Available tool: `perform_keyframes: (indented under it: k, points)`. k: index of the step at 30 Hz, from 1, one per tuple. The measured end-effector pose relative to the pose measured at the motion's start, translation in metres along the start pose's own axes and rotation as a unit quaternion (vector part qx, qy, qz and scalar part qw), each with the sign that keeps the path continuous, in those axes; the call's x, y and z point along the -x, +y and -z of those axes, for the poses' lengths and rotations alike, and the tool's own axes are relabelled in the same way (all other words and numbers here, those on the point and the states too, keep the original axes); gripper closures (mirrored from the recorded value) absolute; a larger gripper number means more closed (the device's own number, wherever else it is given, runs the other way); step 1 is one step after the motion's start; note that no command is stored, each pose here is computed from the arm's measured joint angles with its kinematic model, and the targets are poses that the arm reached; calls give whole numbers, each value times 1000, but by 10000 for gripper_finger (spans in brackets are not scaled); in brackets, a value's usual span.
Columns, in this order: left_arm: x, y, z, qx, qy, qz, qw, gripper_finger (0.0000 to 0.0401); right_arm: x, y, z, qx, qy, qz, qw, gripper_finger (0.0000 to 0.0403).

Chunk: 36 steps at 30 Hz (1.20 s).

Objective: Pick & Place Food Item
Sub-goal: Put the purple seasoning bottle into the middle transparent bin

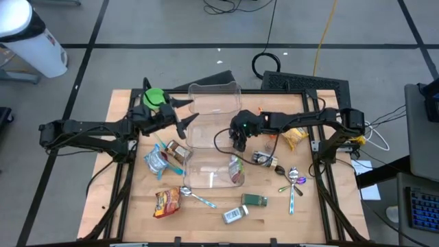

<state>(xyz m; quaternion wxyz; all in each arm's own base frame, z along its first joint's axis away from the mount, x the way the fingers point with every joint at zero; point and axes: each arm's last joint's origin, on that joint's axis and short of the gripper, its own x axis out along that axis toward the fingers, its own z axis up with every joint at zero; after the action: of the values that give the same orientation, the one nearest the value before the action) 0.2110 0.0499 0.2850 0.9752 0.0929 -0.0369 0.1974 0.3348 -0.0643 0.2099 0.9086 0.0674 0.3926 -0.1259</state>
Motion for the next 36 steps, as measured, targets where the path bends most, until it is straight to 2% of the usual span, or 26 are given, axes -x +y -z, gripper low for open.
perform_keyframes:
  k: [12, 21, 36]
  points:
    - [0, -1, 5, 6, 25, 4, 1000, 137, 0, 3, 0, 17, -1, -19, 1000, 200]
    - [0, -1, 5, 12, 25, 4, 1000, 137, 0, 9, 0, 55, -1, -22, 998, 200]
    - [0, -1, 5, 12, 24, 4, 1000, 135, 1, 9, 1, 69, -1, -29, 997, 200]
